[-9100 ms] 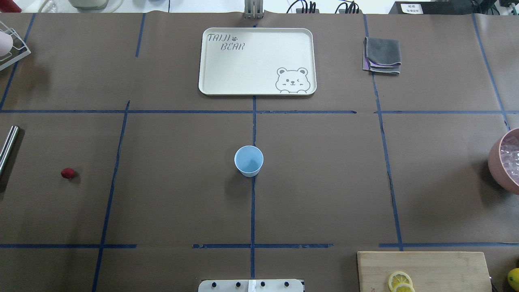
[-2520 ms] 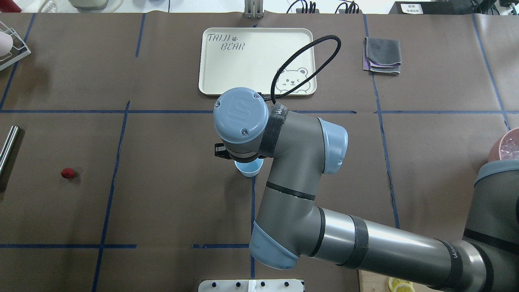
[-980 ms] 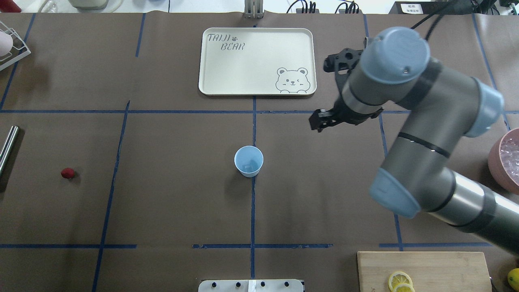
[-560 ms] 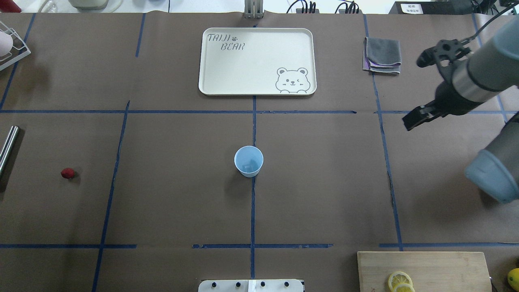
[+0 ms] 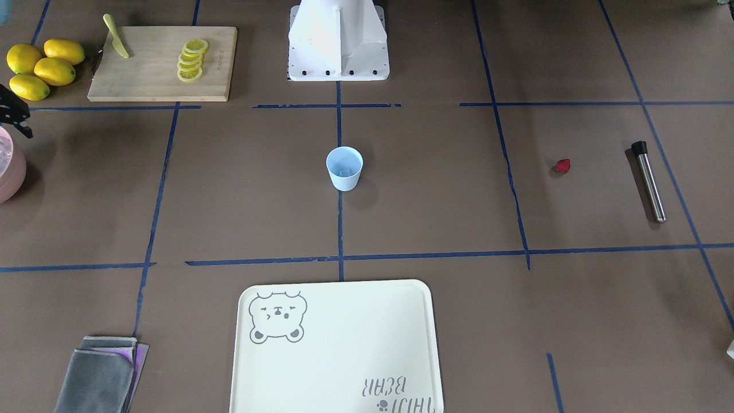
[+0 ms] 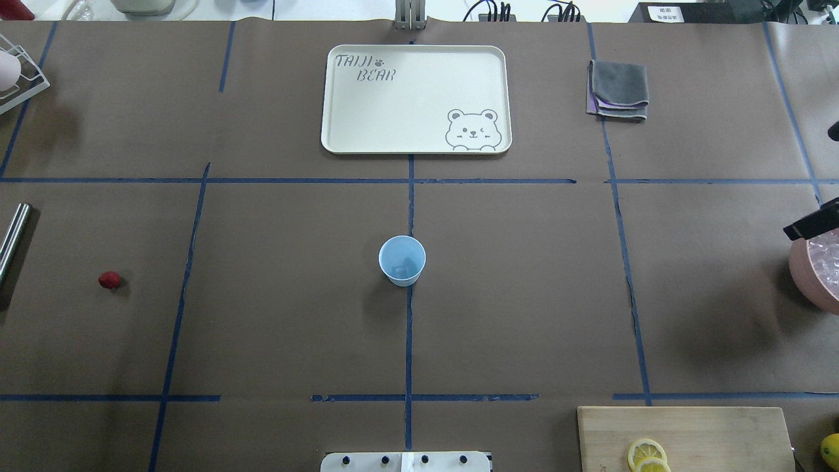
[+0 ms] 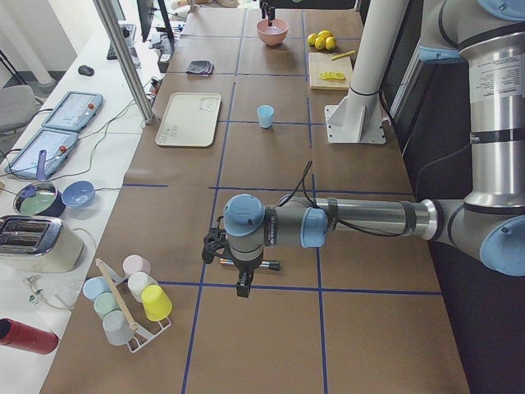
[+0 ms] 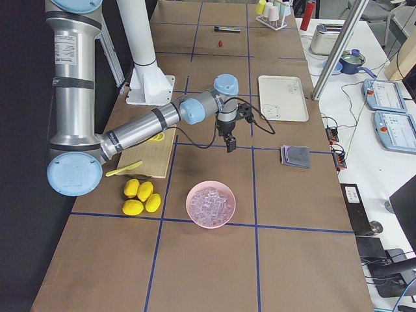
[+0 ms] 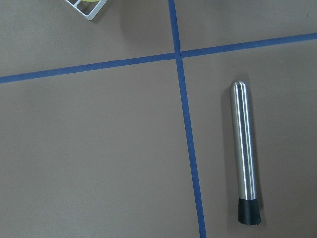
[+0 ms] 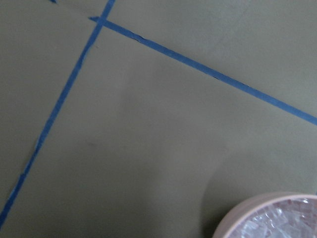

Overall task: Mash ice and strawberries in cup
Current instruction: 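Move the right gripper back to the pink ice bowl, then grasp another ice cube from the pink bowl with the right gripper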

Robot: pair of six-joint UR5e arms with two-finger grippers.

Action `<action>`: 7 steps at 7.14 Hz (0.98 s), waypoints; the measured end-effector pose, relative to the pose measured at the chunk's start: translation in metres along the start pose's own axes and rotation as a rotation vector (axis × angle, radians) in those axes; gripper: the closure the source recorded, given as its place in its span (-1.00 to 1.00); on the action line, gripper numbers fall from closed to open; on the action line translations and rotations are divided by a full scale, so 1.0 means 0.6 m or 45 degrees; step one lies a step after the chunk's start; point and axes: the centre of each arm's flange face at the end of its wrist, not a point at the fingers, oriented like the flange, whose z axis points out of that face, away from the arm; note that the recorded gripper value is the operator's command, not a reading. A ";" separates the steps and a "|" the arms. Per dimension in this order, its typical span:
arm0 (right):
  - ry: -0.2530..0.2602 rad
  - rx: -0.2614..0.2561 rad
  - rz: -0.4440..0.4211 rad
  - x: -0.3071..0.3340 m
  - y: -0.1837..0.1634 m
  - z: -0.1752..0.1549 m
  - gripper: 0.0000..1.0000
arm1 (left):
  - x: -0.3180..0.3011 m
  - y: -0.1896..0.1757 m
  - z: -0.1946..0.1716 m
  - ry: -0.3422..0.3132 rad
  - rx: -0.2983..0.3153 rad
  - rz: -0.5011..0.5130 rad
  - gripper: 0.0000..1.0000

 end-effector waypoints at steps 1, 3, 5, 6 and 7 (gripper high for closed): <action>0.006 -0.021 -0.009 0.037 0.041 0.010 -0.87 | 0.000 0.000 0.000 0.000 0.000 0.000 -1.00; 0.012 -0.029 -0.010 0.099 0.100 0.057 -0.84 | 0.000 0.000 0.000 0.000 0.000 0.001 -1.00; 0.014 -0.022 -0.009 0.142 0.130 0.104 -0.76 | 0.001 0.000 -0.001 0.000 0.002 0.003 -1.00; 0.017 -0.028 -0.004 0.152 0.137 0.115 -0.72 | 0.002 -0.001 -0.001 0.001 0.002 0.004 -1.00; 0.021 -0.040 0.005 0.161 0.142 0.125 -0.70 | 0.002 -0.001 -0.002 0.001 0.003 0.006 -1.00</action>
